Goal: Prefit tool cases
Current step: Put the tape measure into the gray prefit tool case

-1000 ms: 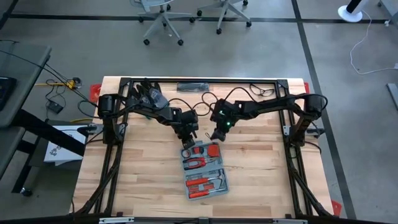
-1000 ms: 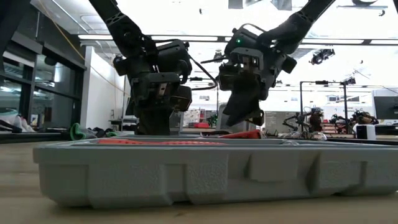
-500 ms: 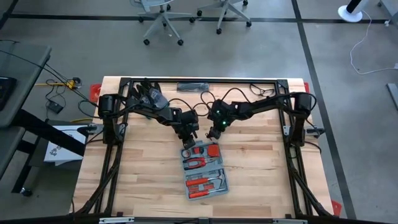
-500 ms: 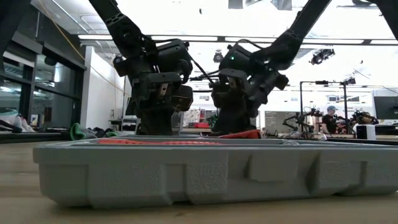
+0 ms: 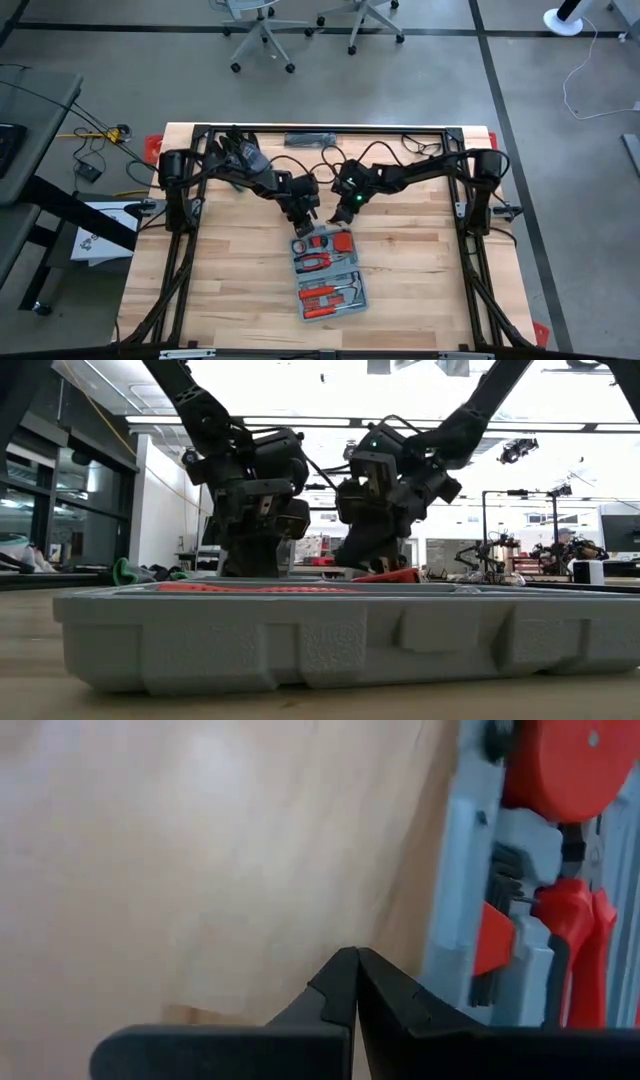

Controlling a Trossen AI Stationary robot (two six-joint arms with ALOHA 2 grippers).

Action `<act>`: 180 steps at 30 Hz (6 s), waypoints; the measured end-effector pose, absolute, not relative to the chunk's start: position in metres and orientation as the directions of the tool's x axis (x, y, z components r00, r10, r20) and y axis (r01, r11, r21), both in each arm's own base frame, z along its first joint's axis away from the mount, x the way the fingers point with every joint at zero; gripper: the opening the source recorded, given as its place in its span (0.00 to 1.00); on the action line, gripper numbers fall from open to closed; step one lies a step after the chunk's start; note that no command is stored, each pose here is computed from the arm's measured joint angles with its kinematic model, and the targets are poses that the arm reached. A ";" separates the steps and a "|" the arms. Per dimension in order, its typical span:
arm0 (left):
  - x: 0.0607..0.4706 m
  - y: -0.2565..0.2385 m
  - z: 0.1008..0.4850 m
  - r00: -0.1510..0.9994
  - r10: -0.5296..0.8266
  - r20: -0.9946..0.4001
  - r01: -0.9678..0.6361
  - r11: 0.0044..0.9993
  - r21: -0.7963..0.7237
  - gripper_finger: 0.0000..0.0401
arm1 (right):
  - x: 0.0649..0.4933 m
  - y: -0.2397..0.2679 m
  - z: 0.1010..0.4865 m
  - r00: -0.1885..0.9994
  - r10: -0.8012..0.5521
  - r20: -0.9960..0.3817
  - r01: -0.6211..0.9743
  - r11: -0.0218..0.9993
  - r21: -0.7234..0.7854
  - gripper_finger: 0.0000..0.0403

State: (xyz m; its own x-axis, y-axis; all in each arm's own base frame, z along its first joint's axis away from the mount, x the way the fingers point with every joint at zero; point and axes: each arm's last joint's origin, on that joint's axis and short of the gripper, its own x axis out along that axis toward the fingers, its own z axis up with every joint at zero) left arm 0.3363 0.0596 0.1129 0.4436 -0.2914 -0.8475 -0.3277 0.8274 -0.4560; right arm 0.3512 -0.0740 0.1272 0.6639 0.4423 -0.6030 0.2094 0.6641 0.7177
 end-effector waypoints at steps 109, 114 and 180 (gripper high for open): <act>0.351 -0.050 0.118 0.511 -0.181 -0.840 -0.495 0.737 -0.460 0.00 | 0.313 0.050 0.223 0.636 0.419 -0.647 0.127 0.771 0.624 0.00; 0.351 -0.050 0.118 0.512 -0.181 -0.840 -0.486 0.746 -0.456 0.00 | 0.302 0.063 0.215 0.535 0.421 -0.732 0.148 0.807 0.572 0.00; 0.351 -0.054 0.110 0.496 -0.163 -0.853 -0.460 0.783 -0.418 0.00 | 0.338 0.046 0.233 0.678 0.511 -0.528 0.000 0.719 0.695 0.00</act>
